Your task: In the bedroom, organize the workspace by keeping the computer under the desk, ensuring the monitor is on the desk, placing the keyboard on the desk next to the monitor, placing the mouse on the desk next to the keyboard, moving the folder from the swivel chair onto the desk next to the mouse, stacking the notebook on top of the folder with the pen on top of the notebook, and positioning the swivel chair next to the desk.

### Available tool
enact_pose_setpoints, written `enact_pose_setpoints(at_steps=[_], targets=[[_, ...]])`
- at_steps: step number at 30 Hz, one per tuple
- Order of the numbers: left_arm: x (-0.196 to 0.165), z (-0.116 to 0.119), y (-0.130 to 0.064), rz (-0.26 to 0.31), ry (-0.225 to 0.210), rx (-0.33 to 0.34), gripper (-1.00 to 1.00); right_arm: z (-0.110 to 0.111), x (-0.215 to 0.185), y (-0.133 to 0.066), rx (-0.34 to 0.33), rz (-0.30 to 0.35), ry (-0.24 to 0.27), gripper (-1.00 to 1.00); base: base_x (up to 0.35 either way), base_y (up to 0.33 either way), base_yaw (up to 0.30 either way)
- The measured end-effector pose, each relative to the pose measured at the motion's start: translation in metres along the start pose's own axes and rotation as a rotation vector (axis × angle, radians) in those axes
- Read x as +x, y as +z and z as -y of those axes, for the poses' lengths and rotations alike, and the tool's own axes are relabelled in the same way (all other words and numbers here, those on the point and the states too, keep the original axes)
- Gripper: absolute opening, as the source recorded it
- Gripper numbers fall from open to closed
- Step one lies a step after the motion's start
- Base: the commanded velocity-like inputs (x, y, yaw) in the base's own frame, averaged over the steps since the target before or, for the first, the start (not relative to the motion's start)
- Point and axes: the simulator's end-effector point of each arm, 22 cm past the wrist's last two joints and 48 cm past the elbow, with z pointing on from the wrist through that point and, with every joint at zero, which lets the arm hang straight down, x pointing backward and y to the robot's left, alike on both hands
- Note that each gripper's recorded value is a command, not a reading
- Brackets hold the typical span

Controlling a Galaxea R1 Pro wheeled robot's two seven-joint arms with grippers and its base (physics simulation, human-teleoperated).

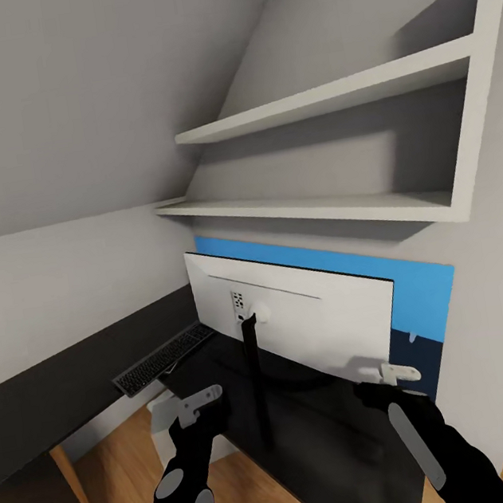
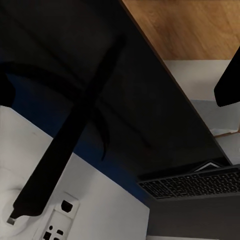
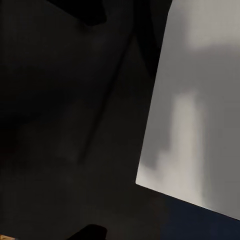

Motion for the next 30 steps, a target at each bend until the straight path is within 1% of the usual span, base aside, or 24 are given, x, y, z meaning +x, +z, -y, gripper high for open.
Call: enact_pose_setpoints(at_steps=[8, 14, 18, 20, 21, 22, 25, 30], targets=[[-0.001, -0.006, 0.001, 0.000, -0.007, -0.012, 1.00, 0.007, 0.011, 0.011, 0.019, 0.010, 0.010, 1.00, 0.000, 0.000, 0.000], [-0.001, -0.007, 0.001, -0.001, -0.008, -0.013, 1.00, 0.016, 0.019, 0.019, 0.044, 0.019, 0.005, 1.00, 0.000, 0.000, 0.000], [-0.001, -0.005, 0.001, -0.001, -0.008, -0.010, 1.00, 0.027, 0.019, 0.025, 0.082, 0.068, -0.022, 1.00, 0.000, -0.022, 0.000], [0.000, -0.004, 0.001, -0.002, -0.009, -0.009, 1.00, 0.031, 0.012, 0.025, 0.097, 0.108, -0.042, 1.00, 0.000, -0.176, 0.000], [0.000, -0.004, 0.001, -0.002, -0.008, -0.008, 1.00, 0.033, 0.007, 0.025, 0.109, 0.143, -0.059, 1.00, 0.000, -0.268, 0.000], [0.000, -0.004, 0.001, -0.003, -0.008, -0.007, 1.00, 0.035, 0.006, 0.026, 0.115, 0.158, -0.066, 1.00, 0.000, -0.274, 0.000], [0.000, -0.004, 0.001, -0.003, -0.008, -0.007, 1.00, 0.037, 0.007, 0.028, 0.123, 0.175, -0.074, 1.00, 0.000, -0.195, 0.000], [0.000, -0.003, 0.001, -0.004, -0.007, -0.006, 1.00, 0.037, 0.001, 0.027, 0.124, 0.216, -0.071, 1.00, 0.000, -0.056, 0.000]])
